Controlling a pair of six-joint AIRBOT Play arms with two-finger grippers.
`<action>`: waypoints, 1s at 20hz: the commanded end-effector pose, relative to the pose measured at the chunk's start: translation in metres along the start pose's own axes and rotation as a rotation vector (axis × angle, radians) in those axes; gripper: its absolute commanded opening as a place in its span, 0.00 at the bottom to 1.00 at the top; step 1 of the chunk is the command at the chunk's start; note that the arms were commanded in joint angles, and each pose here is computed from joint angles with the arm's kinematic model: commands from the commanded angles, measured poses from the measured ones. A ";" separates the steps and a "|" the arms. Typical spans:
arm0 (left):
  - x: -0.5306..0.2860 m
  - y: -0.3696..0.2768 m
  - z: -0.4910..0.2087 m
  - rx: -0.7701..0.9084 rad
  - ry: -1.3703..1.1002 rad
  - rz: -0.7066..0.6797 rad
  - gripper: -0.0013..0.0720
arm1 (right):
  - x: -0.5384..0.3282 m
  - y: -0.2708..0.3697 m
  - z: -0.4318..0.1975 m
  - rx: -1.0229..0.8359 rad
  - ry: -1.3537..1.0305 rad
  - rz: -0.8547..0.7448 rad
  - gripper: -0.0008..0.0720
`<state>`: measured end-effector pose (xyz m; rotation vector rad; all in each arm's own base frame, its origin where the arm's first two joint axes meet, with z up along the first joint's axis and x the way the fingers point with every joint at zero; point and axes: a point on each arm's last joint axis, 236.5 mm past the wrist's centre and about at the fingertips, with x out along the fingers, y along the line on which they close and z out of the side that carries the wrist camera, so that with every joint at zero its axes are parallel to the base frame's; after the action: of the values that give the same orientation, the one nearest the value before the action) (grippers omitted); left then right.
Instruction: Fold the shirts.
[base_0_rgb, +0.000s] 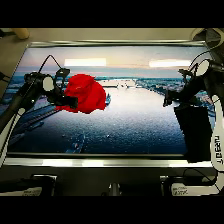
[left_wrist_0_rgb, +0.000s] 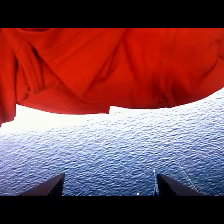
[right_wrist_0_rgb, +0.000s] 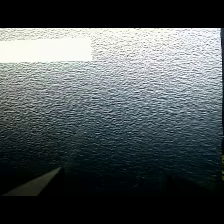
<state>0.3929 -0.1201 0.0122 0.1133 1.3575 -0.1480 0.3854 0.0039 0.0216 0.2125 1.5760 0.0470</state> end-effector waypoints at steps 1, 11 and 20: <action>0.000 0.000 0.000 0.001 0.001 0.000 1.00 | 0.000 0.001 0.000 -0.001 0.000 0.000 0.93; 0.000 0.000 0.000 0.001 0.001 0.000 1.00 | 0.000 0.000 0.000 -0.001 0.000 0.000 0.93; 0.009 -0.010 0.057 -0.023 -0.219 -0.034 1.00 | 0.000 0.001 0.008 0.004 -0.032 0.002 0.93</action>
<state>0.4200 -0.1295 0.0124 0.0882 1.2533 -0.1617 0.3860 0.0038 0.0216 0.2125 1.5733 0.0468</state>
